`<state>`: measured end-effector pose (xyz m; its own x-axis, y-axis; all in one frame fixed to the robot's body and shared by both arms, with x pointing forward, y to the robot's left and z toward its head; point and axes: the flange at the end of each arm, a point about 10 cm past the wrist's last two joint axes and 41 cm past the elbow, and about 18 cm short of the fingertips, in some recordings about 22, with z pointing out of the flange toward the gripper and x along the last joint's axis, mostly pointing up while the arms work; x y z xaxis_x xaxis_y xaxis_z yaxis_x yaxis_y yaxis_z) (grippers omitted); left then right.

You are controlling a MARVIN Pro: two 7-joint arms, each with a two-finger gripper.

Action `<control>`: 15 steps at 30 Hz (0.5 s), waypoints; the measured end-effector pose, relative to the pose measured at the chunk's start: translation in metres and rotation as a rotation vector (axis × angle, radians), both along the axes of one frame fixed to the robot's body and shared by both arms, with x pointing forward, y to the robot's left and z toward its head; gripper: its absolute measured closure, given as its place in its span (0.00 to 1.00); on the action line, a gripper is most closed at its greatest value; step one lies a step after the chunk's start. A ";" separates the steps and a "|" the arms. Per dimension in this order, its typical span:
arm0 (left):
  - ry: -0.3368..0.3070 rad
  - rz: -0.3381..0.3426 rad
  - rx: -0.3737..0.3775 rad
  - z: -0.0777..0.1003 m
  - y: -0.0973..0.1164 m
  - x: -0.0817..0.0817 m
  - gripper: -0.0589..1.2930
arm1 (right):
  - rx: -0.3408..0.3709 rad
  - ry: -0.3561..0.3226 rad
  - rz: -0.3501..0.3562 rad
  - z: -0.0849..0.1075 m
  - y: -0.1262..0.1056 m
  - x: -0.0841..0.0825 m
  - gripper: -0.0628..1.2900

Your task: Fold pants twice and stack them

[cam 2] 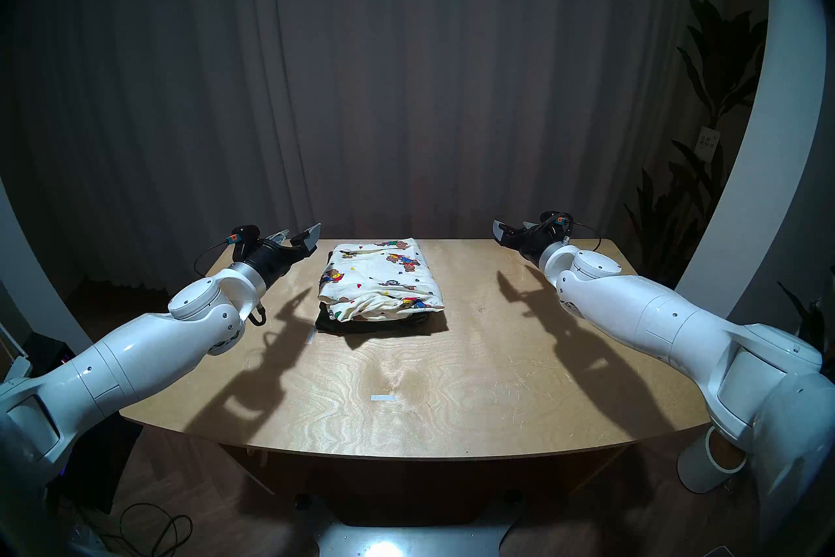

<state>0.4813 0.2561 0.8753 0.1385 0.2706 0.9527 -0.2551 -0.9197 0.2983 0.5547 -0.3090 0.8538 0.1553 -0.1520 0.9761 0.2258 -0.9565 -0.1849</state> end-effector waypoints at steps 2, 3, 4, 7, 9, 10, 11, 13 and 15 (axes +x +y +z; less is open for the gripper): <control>0.015 0.008 0.016 -0.001 0.000 0.003 0.04 | -0.018 -0.009 -0.008 -0.002 0.000 0.003 0.05; 0.024 0.012 0.025 -0.002 0.000 0.005 0.04 | -0.029 -0.015 -0.014 -0.002 0.000 0.006 0.05; 0.035 0.019 0.036 -0.003 0.000 0.007 0.04 | -0.041 -0.022 -0.020 -0.003 0.001 0.008 0.05; 0.056 0.035 0.059 -0.005 0.001 0.011 0.04 | -0.066 -0.036 -0.036 -0.005 0.000 0.013 0.05; 0.071 0.050 0.076 -0.006 0.002 0.014 0.04 | -0.084 -0.047 -0.049 -0.006 0.000 0.017 0.05; 0.079 0.059 0.085 -0.007 0.003 0.015 0.04 | -0.094 -0.054 -0.057 -0.007 0.000 0.019 0.05; 0.088 0.072 0.096 -0.008 0.004 0.017 0.04 | -0.104 -0.063 -0.066 -0.008 0.000 0.022 0.05; 0.096 0.086 0.107 -0.009 0.005 0.019 0.04 | -0.115 -0.073 -0.077 -0.009 0.000 0.024 0.05; 0.106 0.111 0.122 -0.011 0.005 0.021 0.04 | -0.128 -0.090 -0.096 -0.010 -0.001 0.027 0.05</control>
